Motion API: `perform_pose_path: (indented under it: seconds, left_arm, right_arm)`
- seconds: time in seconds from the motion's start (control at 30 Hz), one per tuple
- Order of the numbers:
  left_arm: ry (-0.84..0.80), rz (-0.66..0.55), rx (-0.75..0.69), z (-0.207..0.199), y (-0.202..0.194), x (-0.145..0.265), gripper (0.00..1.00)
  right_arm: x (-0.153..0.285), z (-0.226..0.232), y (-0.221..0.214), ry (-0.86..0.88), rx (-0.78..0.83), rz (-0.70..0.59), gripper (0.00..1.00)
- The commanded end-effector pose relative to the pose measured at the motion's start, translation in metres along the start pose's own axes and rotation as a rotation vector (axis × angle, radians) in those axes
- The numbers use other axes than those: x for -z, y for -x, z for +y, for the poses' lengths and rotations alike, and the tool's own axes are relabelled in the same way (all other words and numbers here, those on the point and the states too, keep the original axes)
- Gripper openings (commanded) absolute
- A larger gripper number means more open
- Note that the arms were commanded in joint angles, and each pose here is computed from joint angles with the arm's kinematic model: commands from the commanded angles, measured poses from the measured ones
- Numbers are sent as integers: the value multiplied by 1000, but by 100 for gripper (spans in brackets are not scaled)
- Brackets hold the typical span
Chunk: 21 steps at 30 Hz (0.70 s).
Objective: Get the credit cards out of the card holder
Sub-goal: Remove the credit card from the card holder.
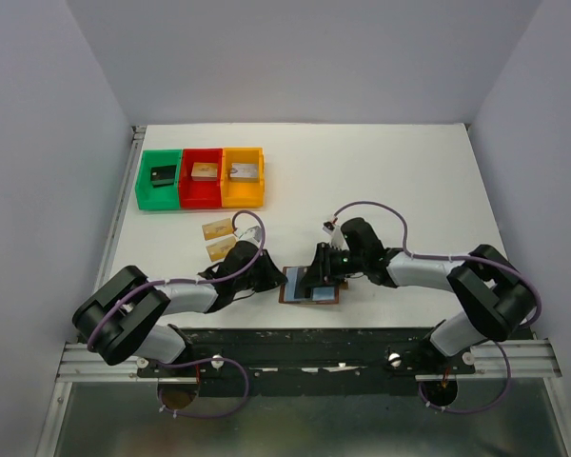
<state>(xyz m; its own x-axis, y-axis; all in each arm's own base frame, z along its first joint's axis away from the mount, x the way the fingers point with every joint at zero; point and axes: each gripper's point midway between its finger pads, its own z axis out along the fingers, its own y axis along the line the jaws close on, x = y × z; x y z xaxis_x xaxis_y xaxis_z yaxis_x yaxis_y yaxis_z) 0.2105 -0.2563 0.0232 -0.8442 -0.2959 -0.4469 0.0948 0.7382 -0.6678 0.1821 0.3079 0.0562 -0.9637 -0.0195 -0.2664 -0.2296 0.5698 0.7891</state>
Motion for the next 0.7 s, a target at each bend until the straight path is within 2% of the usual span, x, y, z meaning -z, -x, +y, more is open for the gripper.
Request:
perform_pose_path:
  seconds: [0.0,0.13,0.3,0.67]
  left_arm:
    - [112,80,0,34,-24,2,21]
    - [112,80,3,35,-24,3,21]
    - [110,75,7,35,-24,3,19]
    - [122,79,16,39,-25,2,16]
  right_arm:
    - [3,10,9,6,35,-30,37]
    - [4,8,9,-3,34,-36,34]
    - [5,2,10,-36,18,-50,25]
    - [12,-3,10,-49,11,-74,17]
